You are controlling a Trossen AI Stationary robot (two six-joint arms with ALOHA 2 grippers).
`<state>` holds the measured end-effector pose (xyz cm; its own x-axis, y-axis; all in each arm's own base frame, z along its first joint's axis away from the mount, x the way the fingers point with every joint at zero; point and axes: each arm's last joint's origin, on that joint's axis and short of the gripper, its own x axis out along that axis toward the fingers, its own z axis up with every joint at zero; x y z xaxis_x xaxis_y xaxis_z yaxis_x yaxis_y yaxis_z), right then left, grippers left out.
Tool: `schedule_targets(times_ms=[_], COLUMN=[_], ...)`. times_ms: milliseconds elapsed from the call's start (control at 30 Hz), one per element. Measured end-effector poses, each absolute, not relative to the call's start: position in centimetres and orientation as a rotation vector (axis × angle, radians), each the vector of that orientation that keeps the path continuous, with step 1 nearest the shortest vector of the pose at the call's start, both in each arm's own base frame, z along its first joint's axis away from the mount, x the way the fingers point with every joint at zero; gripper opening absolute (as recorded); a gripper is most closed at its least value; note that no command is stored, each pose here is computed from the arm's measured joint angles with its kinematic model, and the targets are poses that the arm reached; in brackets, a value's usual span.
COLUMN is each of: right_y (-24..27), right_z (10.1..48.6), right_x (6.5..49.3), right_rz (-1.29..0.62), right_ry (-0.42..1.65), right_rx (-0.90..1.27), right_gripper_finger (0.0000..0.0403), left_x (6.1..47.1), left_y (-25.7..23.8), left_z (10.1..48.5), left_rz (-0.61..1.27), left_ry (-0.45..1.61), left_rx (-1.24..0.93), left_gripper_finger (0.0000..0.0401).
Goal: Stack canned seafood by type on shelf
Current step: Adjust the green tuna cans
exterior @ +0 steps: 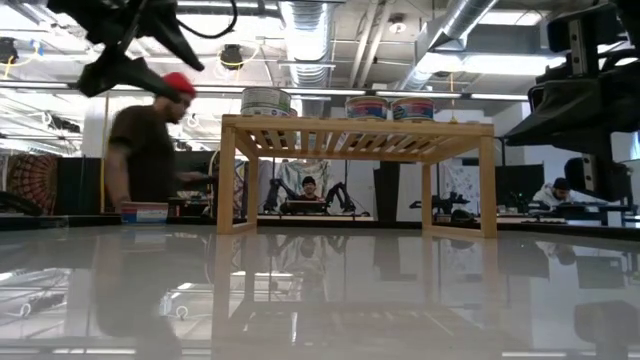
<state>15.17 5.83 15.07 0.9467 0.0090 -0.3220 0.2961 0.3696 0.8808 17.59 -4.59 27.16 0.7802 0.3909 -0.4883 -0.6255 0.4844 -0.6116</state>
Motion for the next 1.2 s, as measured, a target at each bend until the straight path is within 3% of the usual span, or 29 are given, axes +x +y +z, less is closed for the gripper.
schedule_targets(times_ms=[567,1200], right_y=[6.4,7.5], right_z=[16.6,15.3], right_x=[16.8,19.2], right_rz=[-0.213,-0.299], right_ry=[0.259,0.35], right_rx=[1.12,1.119], right_gripper_finger=[0.0024,0.0025], left_x=[14.7,12.3], left_y=[0.6,7.3], left_z=[27.8,27.0], left_rz=[0.808,1.033], left_ry=[0.363,0.521], left_rx=[-0.813,-0.773], left_gripper_finger=[0.0226,0.0226])
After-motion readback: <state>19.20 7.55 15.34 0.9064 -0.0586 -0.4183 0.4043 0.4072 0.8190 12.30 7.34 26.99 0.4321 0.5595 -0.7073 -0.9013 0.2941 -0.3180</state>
